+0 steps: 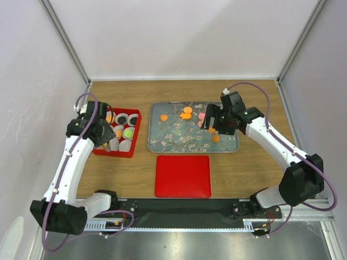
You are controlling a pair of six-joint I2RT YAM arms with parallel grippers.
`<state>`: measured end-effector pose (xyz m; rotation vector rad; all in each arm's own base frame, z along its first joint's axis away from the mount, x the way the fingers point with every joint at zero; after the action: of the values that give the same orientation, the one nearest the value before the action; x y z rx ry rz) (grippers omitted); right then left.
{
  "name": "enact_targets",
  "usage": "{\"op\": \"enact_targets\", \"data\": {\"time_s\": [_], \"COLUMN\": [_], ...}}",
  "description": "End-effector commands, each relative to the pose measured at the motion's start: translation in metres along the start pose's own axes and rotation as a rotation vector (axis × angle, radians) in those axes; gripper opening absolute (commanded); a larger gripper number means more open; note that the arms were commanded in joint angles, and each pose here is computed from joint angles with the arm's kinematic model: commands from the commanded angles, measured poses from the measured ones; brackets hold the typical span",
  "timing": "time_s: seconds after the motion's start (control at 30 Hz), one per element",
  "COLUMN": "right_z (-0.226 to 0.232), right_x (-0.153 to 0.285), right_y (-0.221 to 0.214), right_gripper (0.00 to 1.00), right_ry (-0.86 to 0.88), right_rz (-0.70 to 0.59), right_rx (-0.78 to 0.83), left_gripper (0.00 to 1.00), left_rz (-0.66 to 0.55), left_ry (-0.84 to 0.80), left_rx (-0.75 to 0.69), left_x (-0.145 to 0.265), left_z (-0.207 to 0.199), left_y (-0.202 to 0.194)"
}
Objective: Pack the cookies
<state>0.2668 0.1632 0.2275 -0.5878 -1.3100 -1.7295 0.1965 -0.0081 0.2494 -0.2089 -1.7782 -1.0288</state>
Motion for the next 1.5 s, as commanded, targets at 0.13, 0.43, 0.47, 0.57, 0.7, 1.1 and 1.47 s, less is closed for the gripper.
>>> {"op": "enact_targets", "data": {"time_s": [0.13, 0.43, 0.47, 0.57, 0.7, 1.1, 1.47], "right_z": [0.006, 0.000, -0.002, -0.012, -0.017, -0.026, -0.035], "right_x": [0.016, 0.038, 0.040, 0.045, 0.051, 0.052, 0.056], "right_y": [0.020, 0.017, 0.016, 0.016, 0.017, 0.019, 0.020], "right_gripper": [0.95, 0.95, 0.95, 0.95, 0.95, 0.95, 0.95], "right_ry": [-0.013, -0.061, -0.066, -0.105, -0.122, -0.143, -0.153], "right_rz": [-0.080, -0.103, -0.100, -0.109, -0.126, -0.134, -0.135], "right_rx": [0.002, -0.014, -0.021, -0.043, -0.057, -0.071, -0.064], "left_gripper": [0.52, 0.53, 0.53, 0.54, 0.54, 0.55, 0.54], "left_rz": [-0.107, -0.046, -0.026, 0.007, 0.031, 0.067, 0.099], "left_ry": [-0.216, -0.354, -0.370, -0.376, -0.376, -0.328, -0.282], "left_rx": [-0.129, -0.345, -0.358, -0.405, -0.459, -0.568, -0.608], "left_x": [0.054, 0.044, 0.040, 0.021, 0.000, -0.035, -0.031], "left_z": [-0.056, -0.160, -0.167, -0.190, -0.211, -0.239, -0.235], "left_y": [0.014, -0.025, -0.028, -0.038, -0.046, -0.065, -0.081]}}
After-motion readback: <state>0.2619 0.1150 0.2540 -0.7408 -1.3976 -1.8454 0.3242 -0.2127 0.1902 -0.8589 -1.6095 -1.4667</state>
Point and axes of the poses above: each gripper's point midway between its finger pads, its own x axis back along the fingers, its own z axis along the line the jaws close on, y = z × x, the point moved 8 cm from there along x, back along the fingers, and after that the axes turned 8 degrees about x, right-handed, at the moved point
